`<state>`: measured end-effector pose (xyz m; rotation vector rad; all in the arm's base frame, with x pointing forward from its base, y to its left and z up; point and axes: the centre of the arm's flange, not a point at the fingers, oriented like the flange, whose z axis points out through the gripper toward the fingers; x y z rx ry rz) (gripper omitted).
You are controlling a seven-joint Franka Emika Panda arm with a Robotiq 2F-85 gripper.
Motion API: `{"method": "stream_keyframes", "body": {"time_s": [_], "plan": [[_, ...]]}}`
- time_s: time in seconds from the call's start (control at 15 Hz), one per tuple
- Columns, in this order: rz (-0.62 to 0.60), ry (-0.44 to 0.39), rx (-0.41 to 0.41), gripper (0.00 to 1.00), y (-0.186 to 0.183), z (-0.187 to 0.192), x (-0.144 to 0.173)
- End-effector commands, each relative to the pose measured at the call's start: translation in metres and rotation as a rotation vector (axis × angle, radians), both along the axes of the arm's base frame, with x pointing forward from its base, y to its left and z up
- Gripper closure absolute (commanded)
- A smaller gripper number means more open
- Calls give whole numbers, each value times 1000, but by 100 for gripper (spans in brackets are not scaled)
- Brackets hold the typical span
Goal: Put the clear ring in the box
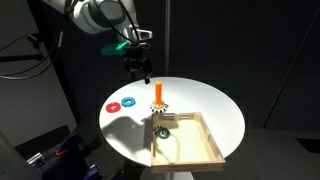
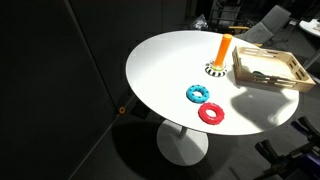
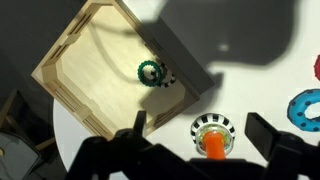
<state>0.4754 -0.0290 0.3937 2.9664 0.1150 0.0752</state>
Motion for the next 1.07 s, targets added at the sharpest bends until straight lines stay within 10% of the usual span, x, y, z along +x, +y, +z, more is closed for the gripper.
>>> {"method": "stream_keyframes", "body": {"time_s": [0.0,1.0], "plan": [[0,0,0,0,0,0,0],[-78,-65,151,0,-3,-96,41]]}}
